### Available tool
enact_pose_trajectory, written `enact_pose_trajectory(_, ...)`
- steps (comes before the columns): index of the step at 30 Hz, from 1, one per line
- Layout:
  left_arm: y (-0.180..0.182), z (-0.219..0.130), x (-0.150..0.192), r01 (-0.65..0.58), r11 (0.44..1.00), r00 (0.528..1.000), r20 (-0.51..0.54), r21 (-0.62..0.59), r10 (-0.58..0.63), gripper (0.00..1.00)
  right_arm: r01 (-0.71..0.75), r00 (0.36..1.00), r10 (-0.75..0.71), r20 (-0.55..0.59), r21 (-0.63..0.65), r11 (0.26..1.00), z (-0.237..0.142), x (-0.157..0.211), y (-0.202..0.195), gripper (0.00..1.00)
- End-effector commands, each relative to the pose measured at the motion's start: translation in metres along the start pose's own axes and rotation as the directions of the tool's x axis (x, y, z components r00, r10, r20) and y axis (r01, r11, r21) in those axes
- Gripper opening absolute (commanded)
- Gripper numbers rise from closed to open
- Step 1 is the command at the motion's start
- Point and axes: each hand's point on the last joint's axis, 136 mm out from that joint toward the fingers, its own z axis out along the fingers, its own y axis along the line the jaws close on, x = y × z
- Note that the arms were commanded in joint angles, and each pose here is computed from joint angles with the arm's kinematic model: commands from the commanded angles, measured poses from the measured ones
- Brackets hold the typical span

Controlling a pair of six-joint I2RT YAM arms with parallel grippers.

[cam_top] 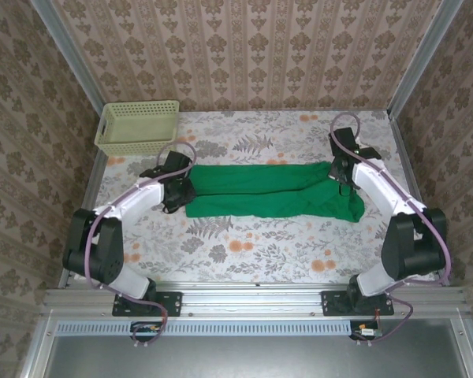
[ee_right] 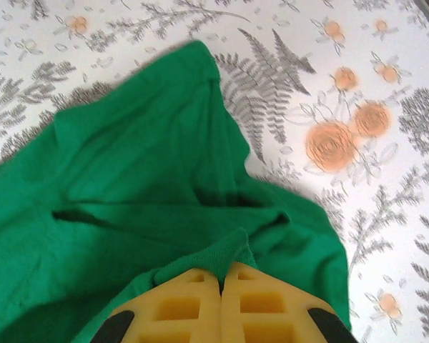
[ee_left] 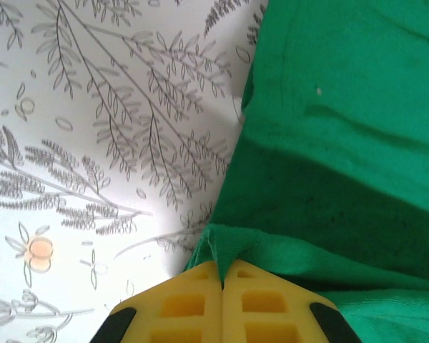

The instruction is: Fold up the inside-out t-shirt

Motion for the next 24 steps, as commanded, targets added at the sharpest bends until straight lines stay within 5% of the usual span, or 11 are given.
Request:
enact_pose_trajectory(1,-0.004,0.003,-0.015,-0.021,1.000,1.000,0.006,0.004,0.021,0.00,0.013,0.999,-0.013,0.034,0.013,1.000,0.008,-0.020,0.011,0.03)
enact_pose_trajectory(11,-0.012,0.028,-0.035,-0.018,1.000,0.999,-0.029,-0.010,0.018,0.04,0.063,0.998,-0.063,-0.013,-0.009,0.998,0.035,-0.033,0.045,0.12)
enact_pose_trajectory(13,-0.010,0.028,-0.040,-0.016,0.999,1.000,-0.015,-0.032,0.016,0.10,0.076,0.997,-0.076,-0.015,-0.006,0.997,0.038,-0.036,0.048,0.29)
enact_pose_trajectory(15,-0.005,0.021,-0.045,-0.010,0.999,1.000,0.006,-0.051,0.010,0.29,0.087,0.996,-0.087,-0.010,0.025,0.996,0.033,-0.039,0.042,0.50)
enact_pose_trajectory(17,-0.002,0.005,-0.050,-0.016,0.998,0.999,0.048,-0.063,0.019,0.42,0.091,0.996,-0.092,0.009,0.050,0.995,0.022,-0.043,0.032,0.61)
enact_pose_trajectory(20,0.003,-0.025,-0.050,-0.034,0.997,0.992,0.122,-0.072,0.043,0.54,0.095,0.995,-0.094,0.022,-0.010,0.995,-0.001,-0.034,0.025,0.64)
enact_pose_trajectory(24,-0.020,-0.042,-0.023,-0.133,0.991,0.979,0.163,0.031,0.126,0.54,0.120,0.992,-0.126,-0.031,-0.150,0.981,-0.019,0.012,0.028,0.64)
